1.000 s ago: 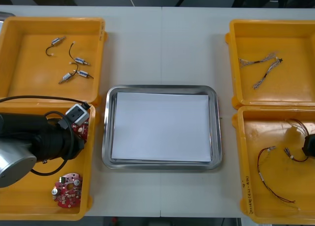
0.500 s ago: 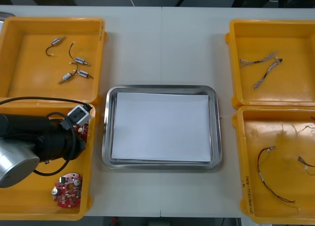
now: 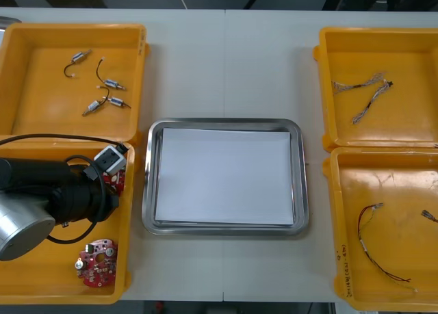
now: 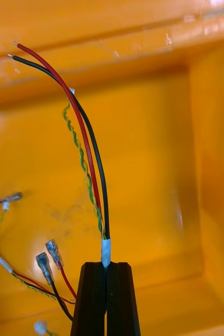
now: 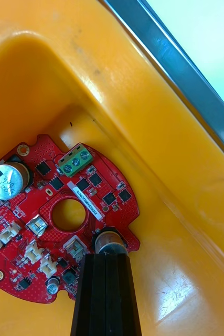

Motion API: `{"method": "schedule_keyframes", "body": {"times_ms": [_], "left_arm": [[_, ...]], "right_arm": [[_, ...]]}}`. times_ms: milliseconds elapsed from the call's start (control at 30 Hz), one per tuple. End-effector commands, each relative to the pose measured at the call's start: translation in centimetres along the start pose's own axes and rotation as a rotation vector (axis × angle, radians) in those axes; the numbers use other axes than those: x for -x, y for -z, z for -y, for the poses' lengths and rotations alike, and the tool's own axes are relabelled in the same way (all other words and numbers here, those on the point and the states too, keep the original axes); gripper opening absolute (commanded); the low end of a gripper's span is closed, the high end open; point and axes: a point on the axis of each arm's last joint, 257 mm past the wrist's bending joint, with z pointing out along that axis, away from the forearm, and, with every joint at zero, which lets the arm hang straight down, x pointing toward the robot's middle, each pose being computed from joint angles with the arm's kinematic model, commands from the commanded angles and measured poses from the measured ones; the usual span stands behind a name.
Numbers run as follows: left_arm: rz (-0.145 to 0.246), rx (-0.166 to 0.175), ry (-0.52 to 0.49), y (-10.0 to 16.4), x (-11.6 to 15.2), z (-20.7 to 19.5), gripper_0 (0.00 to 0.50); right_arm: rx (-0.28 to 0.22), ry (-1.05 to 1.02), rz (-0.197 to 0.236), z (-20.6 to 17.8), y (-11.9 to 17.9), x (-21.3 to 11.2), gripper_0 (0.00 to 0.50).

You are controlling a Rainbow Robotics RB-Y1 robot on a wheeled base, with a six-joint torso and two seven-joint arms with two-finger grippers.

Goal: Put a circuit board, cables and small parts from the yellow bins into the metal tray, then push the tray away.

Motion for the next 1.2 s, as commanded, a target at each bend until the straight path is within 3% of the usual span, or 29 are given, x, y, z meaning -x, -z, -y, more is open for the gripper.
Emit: {"method": "schedule_keyframes", "body": {"times_ms": [33, 233, 433, 567, 833, 1033, 1200], "left_arm": [[0.025, 0.005, 0.042, 0.1, 1.2, -0.1, 0.000], [0.028, 0.008, 0.054, 0.5, 1.4, -0.6, 0.000], [-0.008, 0.012, 0.070, 2.6, 1.6, -1.3, 0.000], [-0.022, 0.010, 0.086, 3.9, 1.7, -1.8, 0.000], [-0.014, 0.003, 0.117, 5.0, 2.3, -2.4, 0.000], [-0.012, -0.002, 0.135, 4.9, 2.3, -2.2, 0.000], [-0.034, -0.005, 0.137, 5.0, 2.1, -2.1, 0.001]], "right_arm": [[-0.008, 0.055, 0.114, -1.4, 2.8, 2.6, 0.000], [0.004, 0.159, 0.152, -3.6, 4.2, 2.9, 0.000], [0.074, 0.245, 0.130, -5.5, 4.6, 2.3, 0.000], [0.093, 0.310, 0.122, -6.2, 5.2, 2.0, 0.000], [0.124, 0.418, 0.100, -7.4, 6.0, 1.5, 0.000], [0.112, 0.482, 0.095, -8.0, 5.9, 1.7, 0.000], [0.092, 0.535, 0.087, -8.5, 5.7, 1.8, 0.000]]}}
